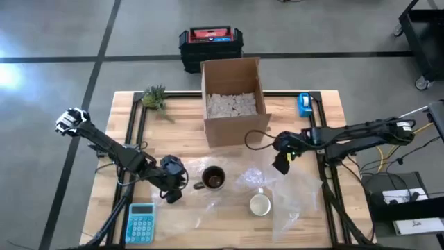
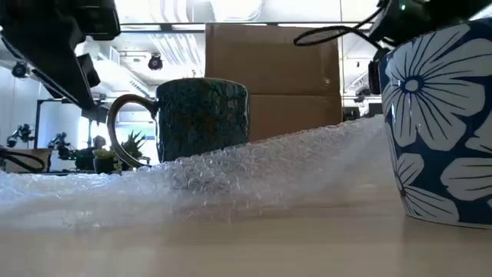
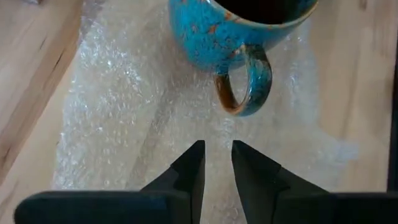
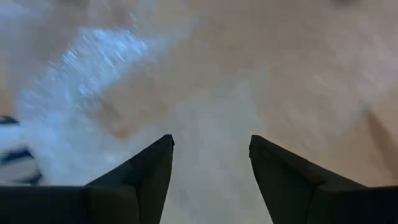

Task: Wrap mug
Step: Wrap the green mug with the bubble wrap

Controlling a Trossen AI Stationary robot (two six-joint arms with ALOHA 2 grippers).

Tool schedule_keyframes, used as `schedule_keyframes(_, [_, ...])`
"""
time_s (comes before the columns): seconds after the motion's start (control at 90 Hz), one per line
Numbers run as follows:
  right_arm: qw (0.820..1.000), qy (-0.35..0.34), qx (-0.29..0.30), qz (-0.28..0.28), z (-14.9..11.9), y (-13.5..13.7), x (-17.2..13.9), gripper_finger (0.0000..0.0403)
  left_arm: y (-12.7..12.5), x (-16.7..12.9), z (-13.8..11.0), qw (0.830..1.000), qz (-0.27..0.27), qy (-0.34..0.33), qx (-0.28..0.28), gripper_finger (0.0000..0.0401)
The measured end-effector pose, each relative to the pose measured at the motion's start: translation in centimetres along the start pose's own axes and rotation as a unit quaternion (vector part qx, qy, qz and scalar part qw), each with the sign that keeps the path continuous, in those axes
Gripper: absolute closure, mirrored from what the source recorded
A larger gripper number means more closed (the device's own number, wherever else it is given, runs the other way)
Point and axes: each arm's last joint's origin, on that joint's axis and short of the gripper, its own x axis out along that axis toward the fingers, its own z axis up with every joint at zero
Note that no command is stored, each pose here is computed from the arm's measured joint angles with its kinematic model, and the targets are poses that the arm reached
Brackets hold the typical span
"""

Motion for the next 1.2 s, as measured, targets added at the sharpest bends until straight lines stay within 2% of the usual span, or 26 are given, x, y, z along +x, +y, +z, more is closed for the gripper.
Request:
schedule_keyframes(0.256, [0.997,-0.048,0.019,0.055,0.7,0.3,1.6,0.0235,-1.2,3.4,0.1,0.999,0.013,-0.033,0.028,0.0334])
schedule_keyframes(0.444, [0.987,-0.096,-0.048,0.116,1.6,2.0,2.4,0.0294,-1.3,5.5,-0.1,0.999,0.026,-0.026,0.035,0.0337])
schedule_keyframes(0.622, [0.985,-0.084,-0.079,0.128,2.7,3.4,1.7,0.0366,-1.3,6.0,-0.3,0.999,0.033,-0.018,0.038,0.0340])
schedule_keyframes(0.722, [0.989,-0.051,-0.079,0.116,3.5,4.3,0.3,0.0381,-1.3,6.0,-0.3,0.999,0.033,-0.019,0.038,0.0337])
schedule_keyframes(0.789, [0.994,-0.008,-0.077,0.075,3.6,4.3,-0.7,0.0376,-1.3,5.8,-0.2,0.999,0.030,-0.021,0.037,0.0336])
schedule_keyframes(0.867, [0.997,0.043,-0.059,-0.018,3.1,3.8,-1.7,0.0354,-1.3,5.8,-0.2,0.999,0.029,-0.022,0.035,0.0335])
schedule_keyframes(0.944, [0.988,0.082,-0.042,-0.126,2.1,2.8,-2.4,0.0322,-1.3,5.8,-0.2,0.999,0.029,-0.021,0.034,0.0335])
schedule_keyframes(1.022, [0.974,0.110,-0.015,-0.198,1.0,1.5,-2.4,0.0285,-1.3,5.8,-0.2,0.999,0.029,-0.022,0.033,0.0335])
schedule_keyframes(1.111, [0.969,0.128,0.016,-0.211,-0.1,0.3,-1.7,0.0244,-1.3,5.8,-0.2,0.999,0.028,-0.023,0.033,0.0335])
schedule_keyframes(1.2, [0.978,0.125,0.027,-0.168,-0.9,-0.4,-0.4,0.0211,-1.3,5.8,-0.2,0.999,0.028,-0.023,0.034,0.0335])
